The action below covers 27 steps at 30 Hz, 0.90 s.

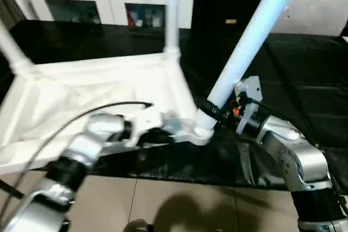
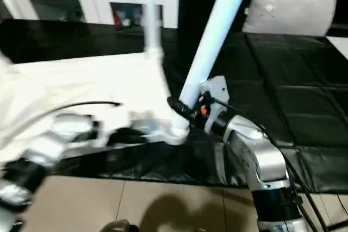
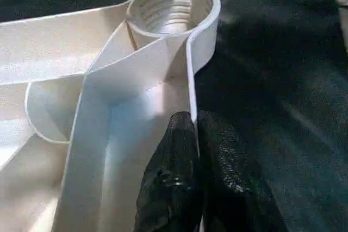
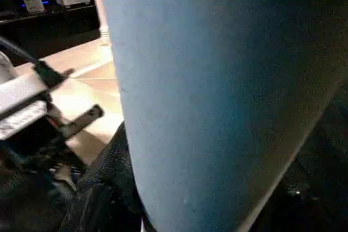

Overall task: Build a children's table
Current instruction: Insert table leg to table base

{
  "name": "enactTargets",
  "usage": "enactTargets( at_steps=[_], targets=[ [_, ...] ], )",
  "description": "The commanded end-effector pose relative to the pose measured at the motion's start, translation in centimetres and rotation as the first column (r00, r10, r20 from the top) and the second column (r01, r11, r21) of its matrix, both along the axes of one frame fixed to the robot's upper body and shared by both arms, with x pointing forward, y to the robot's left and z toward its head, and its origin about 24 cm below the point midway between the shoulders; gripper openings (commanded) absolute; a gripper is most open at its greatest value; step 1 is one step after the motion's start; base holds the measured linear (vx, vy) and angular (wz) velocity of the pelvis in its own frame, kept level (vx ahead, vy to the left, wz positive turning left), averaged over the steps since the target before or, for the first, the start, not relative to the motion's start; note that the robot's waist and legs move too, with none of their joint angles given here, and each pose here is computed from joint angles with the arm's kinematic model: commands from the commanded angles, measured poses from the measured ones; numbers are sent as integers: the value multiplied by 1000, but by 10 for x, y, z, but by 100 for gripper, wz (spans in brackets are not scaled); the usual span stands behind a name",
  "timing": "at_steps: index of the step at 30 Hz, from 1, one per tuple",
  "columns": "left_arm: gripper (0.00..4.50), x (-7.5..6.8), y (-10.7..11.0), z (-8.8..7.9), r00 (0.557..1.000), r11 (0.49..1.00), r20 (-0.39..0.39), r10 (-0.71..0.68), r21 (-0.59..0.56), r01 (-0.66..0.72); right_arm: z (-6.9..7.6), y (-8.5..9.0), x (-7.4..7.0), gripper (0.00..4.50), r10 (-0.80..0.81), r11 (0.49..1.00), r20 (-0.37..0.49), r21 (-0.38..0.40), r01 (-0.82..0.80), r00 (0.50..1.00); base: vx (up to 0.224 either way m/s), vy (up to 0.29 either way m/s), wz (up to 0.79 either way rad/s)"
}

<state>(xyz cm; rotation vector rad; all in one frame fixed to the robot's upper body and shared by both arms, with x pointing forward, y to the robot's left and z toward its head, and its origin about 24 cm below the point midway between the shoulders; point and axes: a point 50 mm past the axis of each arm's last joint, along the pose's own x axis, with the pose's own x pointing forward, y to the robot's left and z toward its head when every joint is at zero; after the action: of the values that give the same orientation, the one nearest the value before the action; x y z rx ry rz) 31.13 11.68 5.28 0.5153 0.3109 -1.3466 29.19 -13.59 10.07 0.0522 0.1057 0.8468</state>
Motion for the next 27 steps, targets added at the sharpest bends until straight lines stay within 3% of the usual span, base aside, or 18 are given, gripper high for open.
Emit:
enactTargets(
  at_steps=[1,3,6,13,18,21,27],
  targets=[
    [0,3,-6,0,1000,1000,27,-1,-4,1,3,-1,-1,190,10,1000,10,-8,-10,1000,0,0,0],
    [0,2,0,0,1000,1000,-10,20,-18,-20,1,-2,-3,190,10,1000,3,-12,-10,1000,0,0,0],
    [55,-2,9,-2,998,1000,-52,24,-13,-25,-1,-2,-4,190,13,1000,-4,-13,-13,1000,0,0,0],
    [74,-6,24,-8,992,998,-107,59,14,-58,-2,-1,-3,190,17,1000,-10,-18,-17,1000,0,0,0],
    [74,-5,24,-10,990,998,-122,71,9,-70,-2,0,-4,190,21,1000,-14,-21,-21,1000,0,0,0],
    [37,-5,24,-10,988,997,-135,75,15,-74,-2,0,-4,190,24,999,-16,-26,-24,1000,0,0,0],
    [11,-7,28,-13,989,996,-137,49,80,-38,-3,1,-3,190,52,997,-36,-56,-54,998,0,0,0]
  ],
)
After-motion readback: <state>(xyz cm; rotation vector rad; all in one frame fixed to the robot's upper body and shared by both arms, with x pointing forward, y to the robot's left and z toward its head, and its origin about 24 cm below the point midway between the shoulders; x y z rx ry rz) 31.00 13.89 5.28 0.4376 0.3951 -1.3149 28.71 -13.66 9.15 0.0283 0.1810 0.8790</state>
